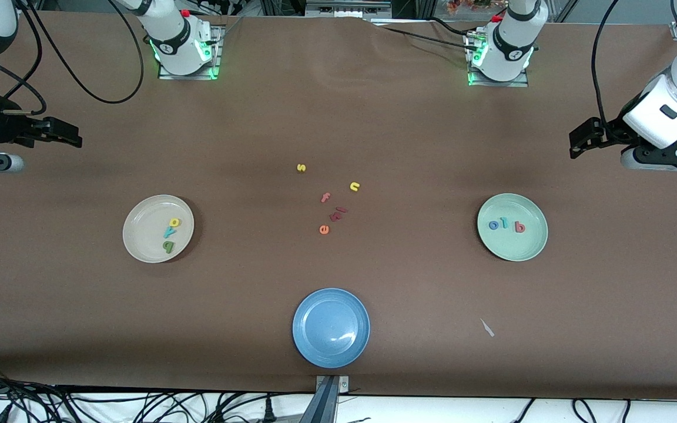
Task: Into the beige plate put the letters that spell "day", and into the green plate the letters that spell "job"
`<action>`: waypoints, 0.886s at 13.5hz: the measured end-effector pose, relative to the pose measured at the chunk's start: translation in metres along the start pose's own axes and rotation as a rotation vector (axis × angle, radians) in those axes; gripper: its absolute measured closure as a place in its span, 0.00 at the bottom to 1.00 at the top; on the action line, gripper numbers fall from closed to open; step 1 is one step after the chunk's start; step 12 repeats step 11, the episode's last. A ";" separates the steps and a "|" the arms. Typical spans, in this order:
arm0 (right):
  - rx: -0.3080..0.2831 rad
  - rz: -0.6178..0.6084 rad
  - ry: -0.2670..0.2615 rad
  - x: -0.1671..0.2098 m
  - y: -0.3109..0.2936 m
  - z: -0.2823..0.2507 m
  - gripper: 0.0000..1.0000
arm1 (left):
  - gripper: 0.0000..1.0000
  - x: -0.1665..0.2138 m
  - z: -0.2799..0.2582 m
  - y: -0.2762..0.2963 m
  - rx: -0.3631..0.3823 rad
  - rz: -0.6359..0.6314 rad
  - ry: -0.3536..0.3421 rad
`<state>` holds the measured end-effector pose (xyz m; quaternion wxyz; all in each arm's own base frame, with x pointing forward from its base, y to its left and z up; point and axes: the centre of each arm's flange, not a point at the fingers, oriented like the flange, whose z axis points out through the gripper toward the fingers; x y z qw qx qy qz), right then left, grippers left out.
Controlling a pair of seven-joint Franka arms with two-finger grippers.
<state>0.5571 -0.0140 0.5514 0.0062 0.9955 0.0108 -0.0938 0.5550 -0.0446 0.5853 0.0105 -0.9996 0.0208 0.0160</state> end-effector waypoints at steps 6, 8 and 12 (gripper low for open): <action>-0.001 -0.002 -0.004 0.001 -0.002 0.002 0.00 | 0.00 0.000 0.000 0.000 0.000 0.001 0.000; -0.001 -0.003 -0.004 0.001 -0.002 0.002 0.00 | 0.00 0.000 0.000 0.000 0.000 0.002 0.000; -0.001 -0.002 -0.005 0.002 -0.002 0.002 0.00 | 0.00 0.000 0.000 0.000 0.000 0.004 0.000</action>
